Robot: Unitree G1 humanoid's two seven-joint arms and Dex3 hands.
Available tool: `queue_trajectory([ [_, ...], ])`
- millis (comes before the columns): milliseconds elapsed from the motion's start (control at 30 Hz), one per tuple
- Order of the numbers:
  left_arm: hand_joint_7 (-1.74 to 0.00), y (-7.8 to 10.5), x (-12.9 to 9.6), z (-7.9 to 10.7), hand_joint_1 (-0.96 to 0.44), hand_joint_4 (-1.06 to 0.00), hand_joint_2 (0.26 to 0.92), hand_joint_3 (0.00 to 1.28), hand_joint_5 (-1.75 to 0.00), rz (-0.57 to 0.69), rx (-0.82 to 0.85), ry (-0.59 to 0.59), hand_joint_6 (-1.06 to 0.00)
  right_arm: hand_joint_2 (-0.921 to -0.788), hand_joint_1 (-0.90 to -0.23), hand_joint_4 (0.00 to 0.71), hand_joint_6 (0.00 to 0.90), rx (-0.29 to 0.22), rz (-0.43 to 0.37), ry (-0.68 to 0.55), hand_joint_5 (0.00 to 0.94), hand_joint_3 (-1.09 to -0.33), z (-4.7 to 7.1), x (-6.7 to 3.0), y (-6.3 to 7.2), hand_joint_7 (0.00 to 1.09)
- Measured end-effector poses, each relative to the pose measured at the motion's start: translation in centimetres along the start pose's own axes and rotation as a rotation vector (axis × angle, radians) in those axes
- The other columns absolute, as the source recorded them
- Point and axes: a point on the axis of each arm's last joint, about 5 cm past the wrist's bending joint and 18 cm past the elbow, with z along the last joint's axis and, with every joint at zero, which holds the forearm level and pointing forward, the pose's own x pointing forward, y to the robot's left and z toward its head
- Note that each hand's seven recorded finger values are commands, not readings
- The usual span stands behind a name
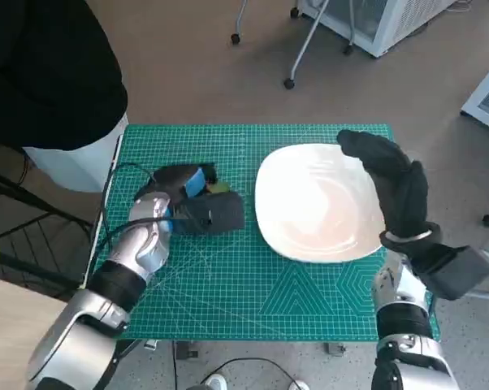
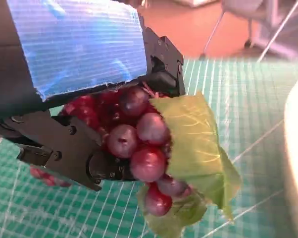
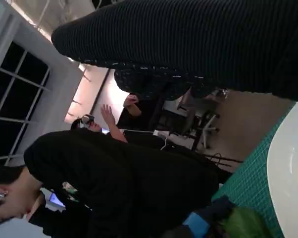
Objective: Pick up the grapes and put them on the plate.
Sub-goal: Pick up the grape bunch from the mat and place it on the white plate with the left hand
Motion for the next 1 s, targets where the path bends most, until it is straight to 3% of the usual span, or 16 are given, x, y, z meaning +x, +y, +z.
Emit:
queue_trajectory([
  [400, -1.32, 2.9, -2.4, 1.9, 0.0, -0.51, 0.871, 0.28, -1.35, 0.118, -0.028, -0.098, -0.51, -0.921, -0.45, 0.246, 0.202, 0.003, -0.006, -0.005, 0.002, -0.553, 0.0, 0.02, 0.0, 0.0],
  [600, -1.3, 3.1, -3.1, 2.0, 0.0, -0.52, 0.868, 0.28, -1.35, 0.148, -0.041, -0.142, -0.53, -0.921, -0.447, 0.248, 0.203, 0.003, -0.007, -0.005, 0.002, -0.552, 0.0, 0.02, 0.0, 0.0],
  [767, -1.13, 2.9, -3.3, 1.9, 0.0, -0.55, 0.908, 0.19, -1.43, 0.151, -0.041, -0.165, -0.56, -0.921, -0.448, 0.248, 0.203, 0.002, -0.012, -0.005, 0.002, -0.552, 0.0, 0.01, 0.0, 0.0],
  [1000, -1.1, 2.9, -3.3, 2.2, 0.0, -0.58, 0.919, 0.16, -1.43, 0.156, -0.034, -0.188, -0.56, -0.921, -0.451, 0.248, 0.203, -0.002, -0.02, -0.008, 0.002, -0.554, 0.1, 0.02, 0.0, 0.0],
])
